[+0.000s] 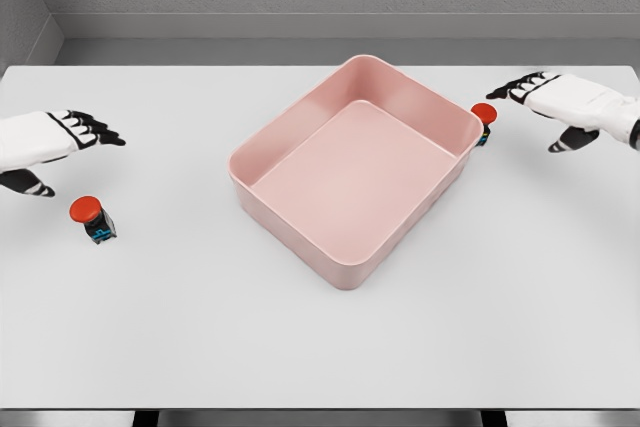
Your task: Put the industrial switch in the basket with both arms
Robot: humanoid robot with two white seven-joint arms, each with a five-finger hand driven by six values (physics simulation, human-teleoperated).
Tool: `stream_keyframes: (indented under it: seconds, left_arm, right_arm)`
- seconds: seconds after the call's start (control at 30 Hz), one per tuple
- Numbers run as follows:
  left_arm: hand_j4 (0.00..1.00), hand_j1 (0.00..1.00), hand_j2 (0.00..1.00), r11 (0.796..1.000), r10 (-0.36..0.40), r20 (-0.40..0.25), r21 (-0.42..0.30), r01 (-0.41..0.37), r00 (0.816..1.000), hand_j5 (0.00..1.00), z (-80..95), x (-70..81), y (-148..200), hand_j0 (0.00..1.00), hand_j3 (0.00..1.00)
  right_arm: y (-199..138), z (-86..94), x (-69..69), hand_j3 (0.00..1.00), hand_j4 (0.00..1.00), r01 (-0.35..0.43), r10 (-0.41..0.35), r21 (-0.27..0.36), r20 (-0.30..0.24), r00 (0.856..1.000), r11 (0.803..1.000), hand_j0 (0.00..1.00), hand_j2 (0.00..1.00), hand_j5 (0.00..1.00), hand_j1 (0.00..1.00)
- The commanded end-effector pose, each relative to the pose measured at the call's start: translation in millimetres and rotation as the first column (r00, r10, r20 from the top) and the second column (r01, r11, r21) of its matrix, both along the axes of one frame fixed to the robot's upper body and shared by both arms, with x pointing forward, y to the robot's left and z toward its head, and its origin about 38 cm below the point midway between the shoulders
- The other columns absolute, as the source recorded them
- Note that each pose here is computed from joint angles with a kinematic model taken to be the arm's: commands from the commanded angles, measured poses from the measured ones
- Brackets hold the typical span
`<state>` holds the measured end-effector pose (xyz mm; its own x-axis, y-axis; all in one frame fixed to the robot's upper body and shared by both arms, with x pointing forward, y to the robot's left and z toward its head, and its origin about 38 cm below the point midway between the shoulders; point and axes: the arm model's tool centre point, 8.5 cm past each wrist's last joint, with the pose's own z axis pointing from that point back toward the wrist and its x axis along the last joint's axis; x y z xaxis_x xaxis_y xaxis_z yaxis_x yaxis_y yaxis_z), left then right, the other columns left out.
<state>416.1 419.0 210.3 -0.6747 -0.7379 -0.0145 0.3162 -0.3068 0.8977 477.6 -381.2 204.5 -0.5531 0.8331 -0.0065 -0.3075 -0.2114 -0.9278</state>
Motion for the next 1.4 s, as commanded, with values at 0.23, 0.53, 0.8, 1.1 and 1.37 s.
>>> stream_keyframes:
  seconds: [0.23,0.53,0.8,1.1,1.37]
  left_arm:
    - [1.0,1.0,1.0,1.0,0.0,-0.044,0.0,0.0,0.999,1.0,-11.4,-9.7,2,1.0,1.0]
    - [1.0,1.0,1.0,1.0,-0.006,-0.068,0.002,0.006,0.998,1.0,-15.4,-18.3,4,1.0,1.0]
    - [1.0,1.0,1.0,0.999,-0.046,-0.097,-0.009,0.046,0.994,1.0,-24.6,-25.0,-10,1.0,1.0]
    - [1.0,1.0,1.0,0.998,-0.064,-0.093,-0.02,0.062,0.994,1.0,-24.6,-23.6,-17,1.0,1.0]
    - [1.0,1.0,1.0,0.996,-0.092,-0.11,-0.023,0.09,0.99,1.0,-29.6,-29.2,-25,1.0,1.0]
  right_arm:
    - [37,-3.2,16.5,1.0,1.0,-0.041,0.042,0.039,-0.009,0.999,0.998,1.0,1.0,1.0,1.0]
    - [53,-0.3,26.6,1.0,1.0,-0.053,0.054,-0.038,0.014,0.998,0.998,1.0,1.0,1.0,1.0]
    - [59,-7.3,29.5,1.0,1.0,-0.053,0.053,-0.039,0.002,0.999,0.998,1.0,1.0,1.0,1.0]
    - [58,-15.3,34.6,1.0,1.0,-0.032,0.032,-0.035,-0.022,0.999,0.999,1.0,1.0,1.0,1.0]
    - [64,-21.8,39.6,1.0,1.0,-0.028,0.026,-0.042,-0.038,0.999,0.999,1.0,1.0,1.0,1.0]
